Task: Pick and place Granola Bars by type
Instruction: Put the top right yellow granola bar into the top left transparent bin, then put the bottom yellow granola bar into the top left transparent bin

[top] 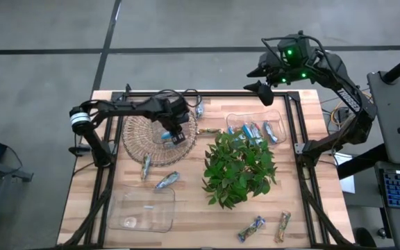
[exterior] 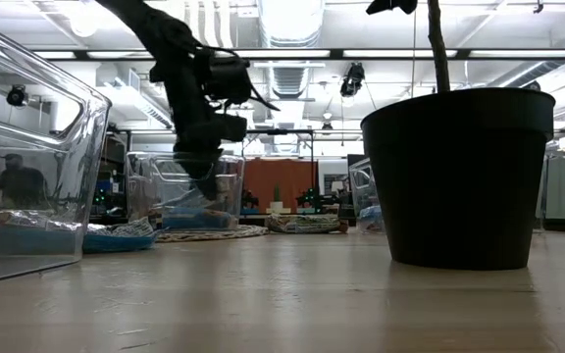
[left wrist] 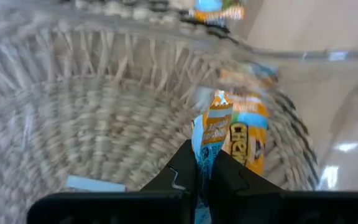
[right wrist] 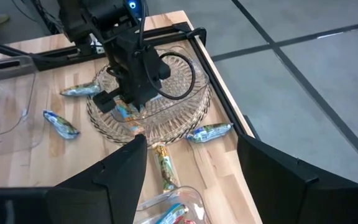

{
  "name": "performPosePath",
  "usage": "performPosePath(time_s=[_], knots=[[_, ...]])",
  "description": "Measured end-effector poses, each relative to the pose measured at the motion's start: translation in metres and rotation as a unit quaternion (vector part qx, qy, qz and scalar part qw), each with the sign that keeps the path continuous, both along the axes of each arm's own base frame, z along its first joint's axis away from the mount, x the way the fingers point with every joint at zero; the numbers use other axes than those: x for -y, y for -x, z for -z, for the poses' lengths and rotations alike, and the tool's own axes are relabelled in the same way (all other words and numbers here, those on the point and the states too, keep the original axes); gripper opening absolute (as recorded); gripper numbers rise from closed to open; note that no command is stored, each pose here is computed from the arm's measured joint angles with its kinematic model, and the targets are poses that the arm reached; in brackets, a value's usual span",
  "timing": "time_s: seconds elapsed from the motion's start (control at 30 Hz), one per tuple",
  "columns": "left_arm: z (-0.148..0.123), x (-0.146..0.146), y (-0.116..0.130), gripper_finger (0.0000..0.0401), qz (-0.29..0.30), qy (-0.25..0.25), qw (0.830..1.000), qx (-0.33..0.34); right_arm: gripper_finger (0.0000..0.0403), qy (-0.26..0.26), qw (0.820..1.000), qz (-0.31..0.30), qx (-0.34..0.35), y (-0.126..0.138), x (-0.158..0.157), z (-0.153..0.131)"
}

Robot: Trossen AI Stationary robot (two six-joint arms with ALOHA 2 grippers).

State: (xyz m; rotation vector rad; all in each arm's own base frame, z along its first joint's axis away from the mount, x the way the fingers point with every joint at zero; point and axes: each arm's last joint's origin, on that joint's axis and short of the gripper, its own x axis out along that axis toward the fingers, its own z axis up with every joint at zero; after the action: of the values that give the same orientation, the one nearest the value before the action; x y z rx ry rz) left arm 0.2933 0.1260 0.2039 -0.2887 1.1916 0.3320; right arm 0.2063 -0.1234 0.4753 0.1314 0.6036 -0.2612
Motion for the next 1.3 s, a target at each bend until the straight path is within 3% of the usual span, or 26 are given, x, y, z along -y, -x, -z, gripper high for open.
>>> performPosePath(time_s=[0.23,0.4,0.6,0.77,1.0,1.3], knots=[[0.014,0.003,0.006,0.0002,0.006,0.004,1.000,-0.013,0.0238,0.000,1.000,0.001,0.001,0.000,0.000,0.000],[0.014,0.002,0.006,0.0027,0.002,0.004,1.000,-0.009,0.0238,0.002,1.000,-0.001,0.001,0.000,0.000,0.000],[0.013,0.002,0.005,0.0075,-0.003,0.004,1.000,-0.008,0.0238,0.002,1.000,-0.001,0.001,0.000,0.000,0.000],[0.012,0.001,0.005,0.0137,-0.008,0.000,1.000,-0.011,0.0238,0.003,1.000,-0.002,0.001,0.000,0.000,0.000],[-0.007,-0.001,0.002,0.0214,0.004,-0.020,1.000,-0.018,0.0238,0.012,1.000,-0.006,0.008,-0.001,0.001,-0.002],[-0.051,0.001,0.006,0.0227,0.033,-0.052,0.997,0.049,0.0238,0.024,0.999,-0.006,0.027,0.009,-0.006,-0.007]])
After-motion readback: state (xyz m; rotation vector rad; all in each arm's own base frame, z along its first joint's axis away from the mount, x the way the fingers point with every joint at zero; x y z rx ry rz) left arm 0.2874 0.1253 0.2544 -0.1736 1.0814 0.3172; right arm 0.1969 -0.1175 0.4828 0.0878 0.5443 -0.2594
